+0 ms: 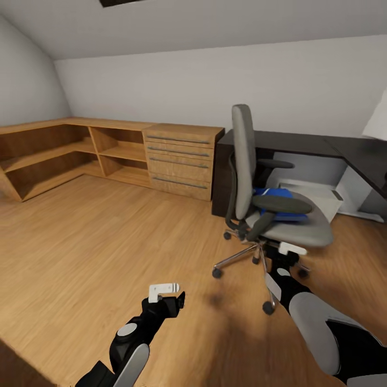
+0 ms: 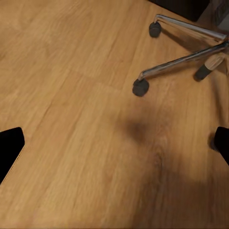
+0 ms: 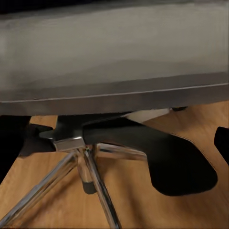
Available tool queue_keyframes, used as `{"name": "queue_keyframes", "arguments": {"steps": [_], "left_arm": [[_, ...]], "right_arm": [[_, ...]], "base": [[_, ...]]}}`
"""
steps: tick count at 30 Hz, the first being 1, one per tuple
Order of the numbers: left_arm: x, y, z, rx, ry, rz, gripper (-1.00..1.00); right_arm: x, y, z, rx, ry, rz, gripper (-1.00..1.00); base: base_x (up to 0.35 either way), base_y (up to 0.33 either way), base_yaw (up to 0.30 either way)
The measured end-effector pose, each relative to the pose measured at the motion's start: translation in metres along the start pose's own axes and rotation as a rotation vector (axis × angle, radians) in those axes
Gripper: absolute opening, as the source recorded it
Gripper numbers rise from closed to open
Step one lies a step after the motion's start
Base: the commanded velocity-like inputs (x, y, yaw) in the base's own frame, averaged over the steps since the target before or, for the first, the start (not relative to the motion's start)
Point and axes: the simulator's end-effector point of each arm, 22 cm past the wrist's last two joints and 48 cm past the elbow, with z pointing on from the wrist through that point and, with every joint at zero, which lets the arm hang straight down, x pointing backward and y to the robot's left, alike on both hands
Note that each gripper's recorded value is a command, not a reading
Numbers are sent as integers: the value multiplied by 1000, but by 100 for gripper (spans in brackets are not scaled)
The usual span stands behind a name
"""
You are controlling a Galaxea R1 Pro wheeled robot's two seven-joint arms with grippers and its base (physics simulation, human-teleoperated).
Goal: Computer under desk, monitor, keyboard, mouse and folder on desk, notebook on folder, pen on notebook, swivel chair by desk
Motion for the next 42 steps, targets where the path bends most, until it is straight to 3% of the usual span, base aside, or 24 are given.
{"name": "queue_keyframes", "arguments": {"steps": [26, 42], "left_arm": [[-7, -2, -4, 3, -17, 4, 100], [-7, -3, -4, 5, -17, 3, 100]], "right_arm": [[-12, 1, -2, -5, -16, 6, 100], [-12, 0, -2, -4, -17, 6, 100]], "base": [[0, 0, 227], [-157, 79, 21]]}}
